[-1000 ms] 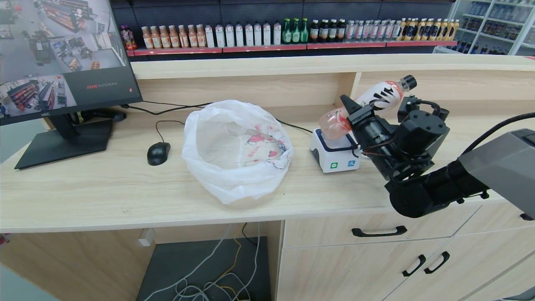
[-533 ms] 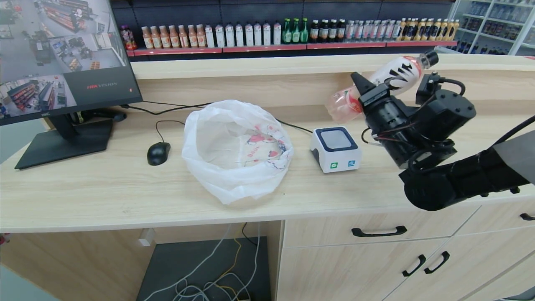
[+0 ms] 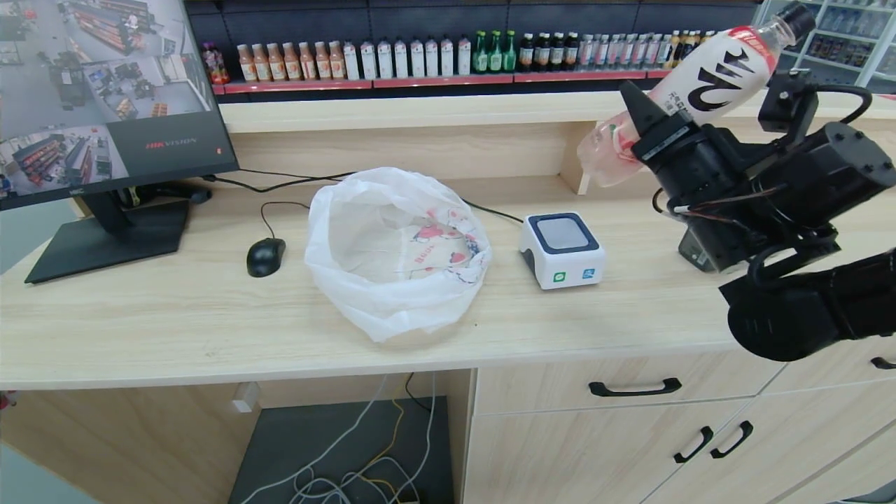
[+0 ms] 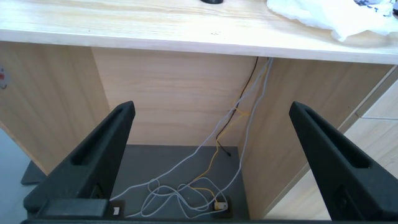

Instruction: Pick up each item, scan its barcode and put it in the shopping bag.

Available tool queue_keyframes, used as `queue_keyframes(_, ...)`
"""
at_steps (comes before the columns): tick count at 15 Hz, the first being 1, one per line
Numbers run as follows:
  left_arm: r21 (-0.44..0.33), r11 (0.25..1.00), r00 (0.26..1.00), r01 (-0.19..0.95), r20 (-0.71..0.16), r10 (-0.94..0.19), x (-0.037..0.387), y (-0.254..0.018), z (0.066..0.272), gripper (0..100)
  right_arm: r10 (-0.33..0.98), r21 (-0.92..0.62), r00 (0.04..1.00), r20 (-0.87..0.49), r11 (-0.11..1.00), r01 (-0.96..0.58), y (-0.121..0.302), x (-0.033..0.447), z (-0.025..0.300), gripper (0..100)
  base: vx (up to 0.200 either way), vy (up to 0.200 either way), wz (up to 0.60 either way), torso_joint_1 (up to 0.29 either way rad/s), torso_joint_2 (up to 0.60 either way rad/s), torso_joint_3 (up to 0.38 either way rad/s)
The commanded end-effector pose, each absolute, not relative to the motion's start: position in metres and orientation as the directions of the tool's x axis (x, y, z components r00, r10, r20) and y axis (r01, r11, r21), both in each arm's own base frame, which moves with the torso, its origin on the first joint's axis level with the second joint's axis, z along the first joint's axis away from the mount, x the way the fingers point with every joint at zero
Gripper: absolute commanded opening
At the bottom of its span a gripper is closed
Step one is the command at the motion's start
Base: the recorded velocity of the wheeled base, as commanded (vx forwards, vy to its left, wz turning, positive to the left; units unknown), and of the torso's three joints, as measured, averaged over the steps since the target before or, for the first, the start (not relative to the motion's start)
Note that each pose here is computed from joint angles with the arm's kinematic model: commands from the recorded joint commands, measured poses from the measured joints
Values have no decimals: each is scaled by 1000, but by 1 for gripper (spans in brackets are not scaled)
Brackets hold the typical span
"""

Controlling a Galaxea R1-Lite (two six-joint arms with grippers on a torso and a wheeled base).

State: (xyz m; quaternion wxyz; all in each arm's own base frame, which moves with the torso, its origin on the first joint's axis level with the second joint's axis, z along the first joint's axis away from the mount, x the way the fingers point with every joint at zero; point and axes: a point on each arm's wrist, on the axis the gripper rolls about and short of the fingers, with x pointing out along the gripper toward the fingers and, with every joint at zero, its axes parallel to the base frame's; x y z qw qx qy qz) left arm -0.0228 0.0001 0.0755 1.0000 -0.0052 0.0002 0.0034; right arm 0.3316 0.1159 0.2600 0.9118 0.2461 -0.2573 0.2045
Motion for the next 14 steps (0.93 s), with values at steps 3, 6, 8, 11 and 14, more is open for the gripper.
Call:
queue_keyframes(3,-12,1000,1000,-8,0,8,-23,0,75,100,263,188,790,554,885,-427,109,290,265,0,0,0,0,0,0,0)
queue_keyframes(6,-12,1000,1000,-8,0,8,-23,0,75,100,237,185,820,522,907,-380,111,268,253,0,0,0,0,0,0,0)
queue_keyframes(8,-11,1000,1000,-8,0,8,-23,0,75,100,217,161,846,486,930,-331,108,240,235,0,0,0,0,0,0,0)
queue_keyframes(11,-11,1000,1000,-8,0,8,-23,0,75,100,203,108,868,453,954,-279,95,221,226,0,0,0,0,0,0,0)
queue_keyframes(14,-11,1000,1000,-8,0,8,-23,0,75,100,183,80,874,450,967,-244,84,227,225,0,0,0,0,0,0,0)
